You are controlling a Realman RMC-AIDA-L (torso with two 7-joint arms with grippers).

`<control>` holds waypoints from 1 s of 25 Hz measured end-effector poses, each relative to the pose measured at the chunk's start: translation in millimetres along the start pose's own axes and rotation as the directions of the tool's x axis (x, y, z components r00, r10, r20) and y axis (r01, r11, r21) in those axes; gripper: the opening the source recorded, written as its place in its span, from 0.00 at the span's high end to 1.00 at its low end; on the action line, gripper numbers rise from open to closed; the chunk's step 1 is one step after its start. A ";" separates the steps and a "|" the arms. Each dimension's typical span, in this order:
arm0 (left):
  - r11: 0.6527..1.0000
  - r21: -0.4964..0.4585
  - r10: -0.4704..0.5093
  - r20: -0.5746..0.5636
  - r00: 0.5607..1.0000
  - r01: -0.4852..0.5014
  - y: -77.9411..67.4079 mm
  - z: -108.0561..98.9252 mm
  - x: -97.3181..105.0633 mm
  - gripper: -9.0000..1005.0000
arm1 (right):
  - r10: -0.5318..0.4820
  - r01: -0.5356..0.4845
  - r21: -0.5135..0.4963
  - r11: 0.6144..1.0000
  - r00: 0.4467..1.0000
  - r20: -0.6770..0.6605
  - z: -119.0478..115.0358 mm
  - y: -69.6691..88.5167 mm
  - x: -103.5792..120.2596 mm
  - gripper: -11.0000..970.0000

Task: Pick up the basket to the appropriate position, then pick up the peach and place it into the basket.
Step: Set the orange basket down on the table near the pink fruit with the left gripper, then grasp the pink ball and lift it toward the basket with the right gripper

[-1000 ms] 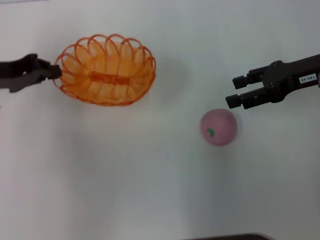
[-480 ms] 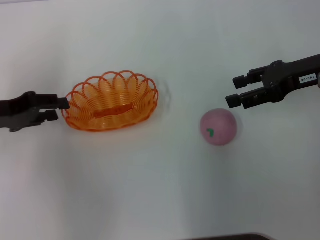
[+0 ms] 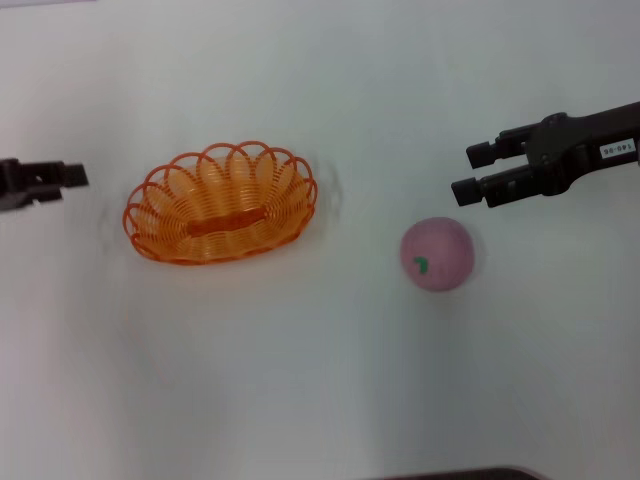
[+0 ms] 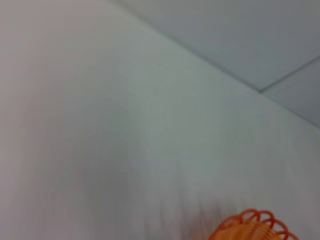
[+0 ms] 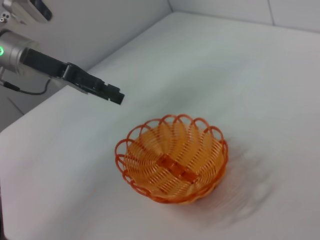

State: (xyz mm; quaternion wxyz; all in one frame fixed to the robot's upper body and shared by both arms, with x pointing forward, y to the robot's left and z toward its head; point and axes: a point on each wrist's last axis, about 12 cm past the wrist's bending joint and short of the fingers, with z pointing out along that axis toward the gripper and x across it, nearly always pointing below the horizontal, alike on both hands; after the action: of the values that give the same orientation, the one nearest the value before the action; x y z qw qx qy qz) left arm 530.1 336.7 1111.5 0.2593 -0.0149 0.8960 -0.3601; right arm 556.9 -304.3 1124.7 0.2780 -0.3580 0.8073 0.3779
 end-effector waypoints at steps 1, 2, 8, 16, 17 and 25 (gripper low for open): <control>1.000 0.002 0.031 0.012 0.999 -0.031 -1.7 -4.1 -2.3 0.48 | 0.003 -0.003 0.003 1.000 1.000 0.007 -1.2 -0.4 -0.5 0.16; 0.997 0.014 0.069 0.016 0.997 -0.069 -5.3 -7.9 -3.8 0.47 | 0.008 -0.008 0.007 1.000 1.000 0.019 -2.9 -1.1 -1.5 0.16; 0.948 0.111 0.295 0.040 0.955 -0.298 -25.5 -19.0 -4.7 0.45 | 0.049 -0.053 0.020 0.998 0.987 0.155 -16.2 -4.4 -14.7 0.16; 0.748 0.211 0.611 0.151 0.777 -0.629 -28.1 -21.9 26.8 0.20 | 0.085 -0.087 0.010 0.996 0.987 0.136 -22.2 -1.3 -45.7 0.16; 0.741 0.210 0.619 0.153 0.770 -0.637 -25.5 -22.4 30.8 0.19 | 0.062 -0.064 0.020 0.998 0.994 0.091 -21.4 0.6 -48.9 0.16; 0.738 0.199 0.632 0.134 0.764 -0.645 -12.7 -32.6 51.5 0.13 | -0.039 0.058 0.073 0.996 0.972 -0.230 -16.3 10.5 -70.0 0.17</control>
State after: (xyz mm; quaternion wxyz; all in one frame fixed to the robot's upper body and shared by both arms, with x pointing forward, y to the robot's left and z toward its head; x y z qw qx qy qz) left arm 468.0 337.2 1116.2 0.3923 0.3132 0.7903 -0.3513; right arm 587.0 -286.9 1188.5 0.2063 -0.4075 0.8392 0.2951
